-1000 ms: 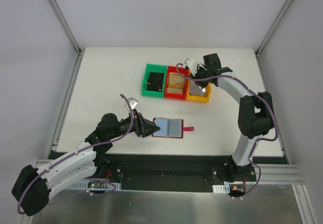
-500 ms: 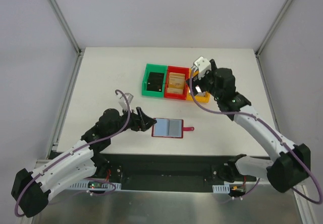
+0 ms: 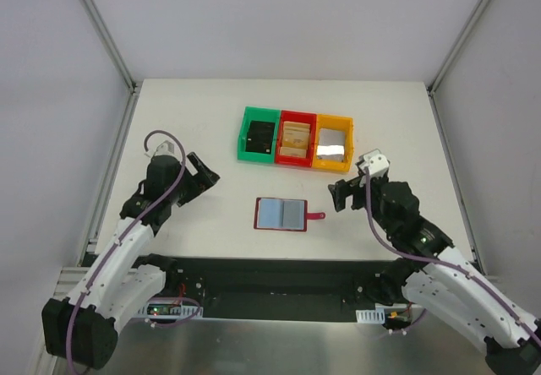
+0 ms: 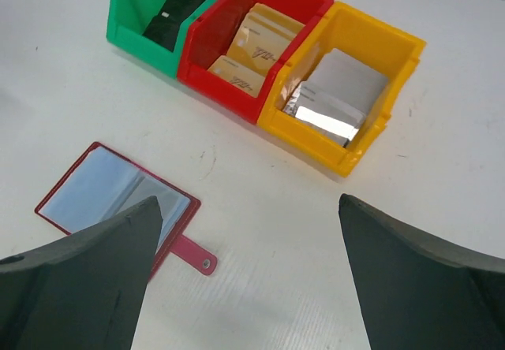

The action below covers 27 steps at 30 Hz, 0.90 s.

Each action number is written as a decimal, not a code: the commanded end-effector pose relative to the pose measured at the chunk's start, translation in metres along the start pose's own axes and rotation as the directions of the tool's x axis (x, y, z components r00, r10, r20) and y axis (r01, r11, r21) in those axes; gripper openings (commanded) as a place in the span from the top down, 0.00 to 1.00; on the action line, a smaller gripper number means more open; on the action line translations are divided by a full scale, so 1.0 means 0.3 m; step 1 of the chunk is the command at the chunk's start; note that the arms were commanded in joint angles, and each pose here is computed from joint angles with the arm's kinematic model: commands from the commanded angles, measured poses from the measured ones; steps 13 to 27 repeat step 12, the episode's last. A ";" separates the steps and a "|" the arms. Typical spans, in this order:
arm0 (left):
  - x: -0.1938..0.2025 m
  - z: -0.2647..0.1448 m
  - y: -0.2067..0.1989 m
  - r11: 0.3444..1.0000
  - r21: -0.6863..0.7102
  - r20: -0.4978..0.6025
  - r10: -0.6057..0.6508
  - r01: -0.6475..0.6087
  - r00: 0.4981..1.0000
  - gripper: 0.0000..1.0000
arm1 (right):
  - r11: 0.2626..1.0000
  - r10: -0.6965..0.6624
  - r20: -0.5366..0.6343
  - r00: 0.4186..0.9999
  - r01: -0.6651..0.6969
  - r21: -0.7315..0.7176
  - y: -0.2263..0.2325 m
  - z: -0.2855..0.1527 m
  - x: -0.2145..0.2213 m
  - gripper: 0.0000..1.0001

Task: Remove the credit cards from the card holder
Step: Reset both arms

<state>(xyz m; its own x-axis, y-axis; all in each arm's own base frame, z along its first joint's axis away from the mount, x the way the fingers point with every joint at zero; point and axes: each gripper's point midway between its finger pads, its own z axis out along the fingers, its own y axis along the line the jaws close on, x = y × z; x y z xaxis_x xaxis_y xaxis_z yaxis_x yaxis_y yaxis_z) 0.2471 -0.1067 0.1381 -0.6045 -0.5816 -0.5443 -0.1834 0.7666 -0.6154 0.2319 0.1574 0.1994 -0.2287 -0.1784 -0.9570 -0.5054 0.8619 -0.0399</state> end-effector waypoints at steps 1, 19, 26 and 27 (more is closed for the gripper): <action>-0.080 -0.023 0.004 0.988 -0.152 0.003 -0.031 0.031 1.000 0.13 | 0.984 0.107 -0.006 0.994 -0.105 0.143 -0.079 -0.074 0.011 0.04; -0.129 -0.074 -0.045 0.993 -0.096 0.038 0.072 -0.068 0.997 0.18 | 0.949 0.311 -0.049 0.949 -0.306 0.080 -0.014 -0.134 -0.034 0.04; -0.129 -0.074 -0.045 0.993 -0.096 0.038 0.072 -0.068 0.997 0.18 | 0.949 0.311 -0.049 0.949 -0.306 0.080 -0.014 -0.134 -0.034 0.04; -0.129 -0.074 -0.045 0.993 -0.096 0.038 0.072 -0.068 0.997 0.18 | 0.949 0.311 -0.049 0.949 -0.306 0.080 -0.014 -0.134 -0.034 0.04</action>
